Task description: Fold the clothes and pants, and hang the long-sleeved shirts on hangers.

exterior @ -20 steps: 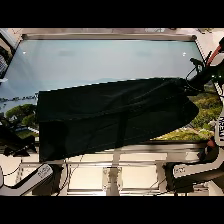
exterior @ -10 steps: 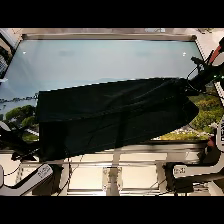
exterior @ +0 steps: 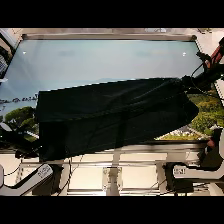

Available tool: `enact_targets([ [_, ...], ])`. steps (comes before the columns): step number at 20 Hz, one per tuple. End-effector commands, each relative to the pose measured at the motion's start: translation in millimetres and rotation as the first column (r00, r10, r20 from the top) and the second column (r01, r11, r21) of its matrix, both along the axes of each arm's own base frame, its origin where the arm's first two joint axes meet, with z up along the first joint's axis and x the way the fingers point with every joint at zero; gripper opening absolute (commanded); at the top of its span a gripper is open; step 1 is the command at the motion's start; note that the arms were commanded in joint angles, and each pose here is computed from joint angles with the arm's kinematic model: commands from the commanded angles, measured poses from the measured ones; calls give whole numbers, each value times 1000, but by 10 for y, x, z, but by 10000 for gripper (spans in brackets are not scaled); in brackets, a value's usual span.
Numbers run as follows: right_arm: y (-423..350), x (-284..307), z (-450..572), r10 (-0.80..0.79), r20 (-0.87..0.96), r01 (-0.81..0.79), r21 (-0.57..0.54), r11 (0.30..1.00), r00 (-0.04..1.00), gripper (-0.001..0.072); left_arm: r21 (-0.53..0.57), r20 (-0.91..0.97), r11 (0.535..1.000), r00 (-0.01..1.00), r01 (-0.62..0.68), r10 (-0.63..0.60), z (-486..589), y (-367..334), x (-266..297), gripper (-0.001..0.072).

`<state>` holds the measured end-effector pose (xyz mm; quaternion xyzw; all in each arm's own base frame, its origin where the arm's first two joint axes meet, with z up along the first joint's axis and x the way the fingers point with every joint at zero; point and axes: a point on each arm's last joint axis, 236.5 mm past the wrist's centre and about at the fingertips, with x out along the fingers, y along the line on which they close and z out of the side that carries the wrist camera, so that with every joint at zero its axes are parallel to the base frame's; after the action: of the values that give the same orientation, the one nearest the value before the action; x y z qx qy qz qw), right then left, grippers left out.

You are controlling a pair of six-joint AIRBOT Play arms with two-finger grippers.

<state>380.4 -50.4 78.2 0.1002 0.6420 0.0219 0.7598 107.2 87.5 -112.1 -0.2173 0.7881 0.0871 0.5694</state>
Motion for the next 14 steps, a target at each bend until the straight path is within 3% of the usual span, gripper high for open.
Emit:
enact_targets([
  [1, 7, -18, 94, 0, 24, 0, -7, 1000, 1000, 480, -21, 4, 1000, 1000, -12, 12, -39, -77, -7, 342],
  [2, 6, -15, 99, 0, 27, 1, -7, 1000, 1000, 480, -30, -7, 999, 1000, -11, 11, -26, -97, -32, 292],
  [4, 3, -1, 101, -1, 33, 2, -8, 1000, 999, 480, -65, -30, 998, 999, 13, -15, 16, -156, -98, 20],
  [7, -12, -31, 93, -1, 20, 1, -14, 1000, 1000, 480, -27, 15, 999, 1000, 26, -26, 125, -7, 76, 22],
  [10, -173, -106, 60, 12, -12, -13, -86, 996, 1000, 480, 115, 147, 993, 989, 2, -19, 524, 470, 532, 22],
  [14, -238, -119, 18, 61, -17, -63, -120, 991, 998, 481, 307, 351, 950, 934, -49, -65, 1200, 998, 1089, 23],
])
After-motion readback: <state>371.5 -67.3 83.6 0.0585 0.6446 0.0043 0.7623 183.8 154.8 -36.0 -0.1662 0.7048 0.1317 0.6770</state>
